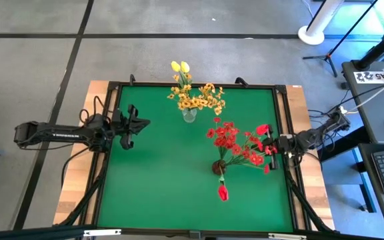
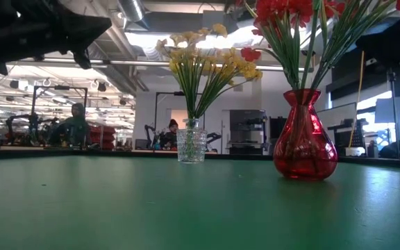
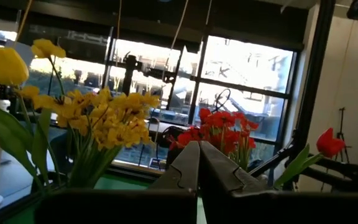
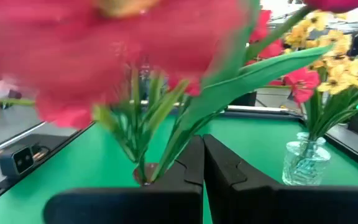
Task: Sort flowers into vase by color
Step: Return to Home Position
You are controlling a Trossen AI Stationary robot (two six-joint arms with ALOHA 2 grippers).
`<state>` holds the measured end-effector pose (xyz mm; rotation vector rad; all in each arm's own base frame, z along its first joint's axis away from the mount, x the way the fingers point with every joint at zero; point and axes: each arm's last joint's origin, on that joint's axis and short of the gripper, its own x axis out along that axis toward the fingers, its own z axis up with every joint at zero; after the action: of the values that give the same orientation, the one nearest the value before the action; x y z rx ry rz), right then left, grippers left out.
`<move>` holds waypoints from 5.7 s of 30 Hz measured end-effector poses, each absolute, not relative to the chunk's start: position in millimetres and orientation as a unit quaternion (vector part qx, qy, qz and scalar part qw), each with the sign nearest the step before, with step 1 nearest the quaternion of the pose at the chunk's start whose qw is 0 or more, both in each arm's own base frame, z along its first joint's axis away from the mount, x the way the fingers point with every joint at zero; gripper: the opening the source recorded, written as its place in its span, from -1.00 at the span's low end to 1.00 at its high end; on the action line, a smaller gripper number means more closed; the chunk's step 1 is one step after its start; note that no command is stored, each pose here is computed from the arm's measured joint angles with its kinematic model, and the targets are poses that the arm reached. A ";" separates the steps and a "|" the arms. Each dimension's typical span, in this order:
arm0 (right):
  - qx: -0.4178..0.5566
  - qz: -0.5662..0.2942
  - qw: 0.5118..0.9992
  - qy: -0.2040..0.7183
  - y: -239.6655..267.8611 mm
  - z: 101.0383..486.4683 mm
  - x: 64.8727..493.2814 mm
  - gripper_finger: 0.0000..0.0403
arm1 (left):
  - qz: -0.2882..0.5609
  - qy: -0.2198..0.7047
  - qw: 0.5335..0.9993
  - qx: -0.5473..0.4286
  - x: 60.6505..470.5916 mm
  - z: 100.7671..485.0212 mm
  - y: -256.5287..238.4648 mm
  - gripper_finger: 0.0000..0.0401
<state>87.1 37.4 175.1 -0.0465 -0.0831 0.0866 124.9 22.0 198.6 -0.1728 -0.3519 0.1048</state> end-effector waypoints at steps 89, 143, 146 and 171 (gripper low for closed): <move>-0.002 -0.004 1.000 -0.013 -0.3 167.9 97.5 -1.00 | 0.061 0.019 0.993 -0.097 100.8 161.9 10.7 -0.93; -0.002 -0.004 1.000 -0.015 -0.3 168.2 97.5 -1.00 | 0.061 0.019 0.993 -0.097 100.8 161.9 10.8 -0.93; -0.003 -0.004 1.000 -0.014 -0.3 168.2 97.5 -1.00 | 0.061 0.019 0.993 -0.097 100.8 161.9 10.8 -0.93; -0.002 -0.004 1.000 -0.014 -0.3 168.2 97.5 -1.00 | 0.061 0.019 0.993 -0.097 100.8 161.8 10.8 -0.93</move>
<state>97.5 -0.3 168.2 -0.0047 -0.0288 -0.0081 100.8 10.8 161.8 -0.1937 0.0382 0.1230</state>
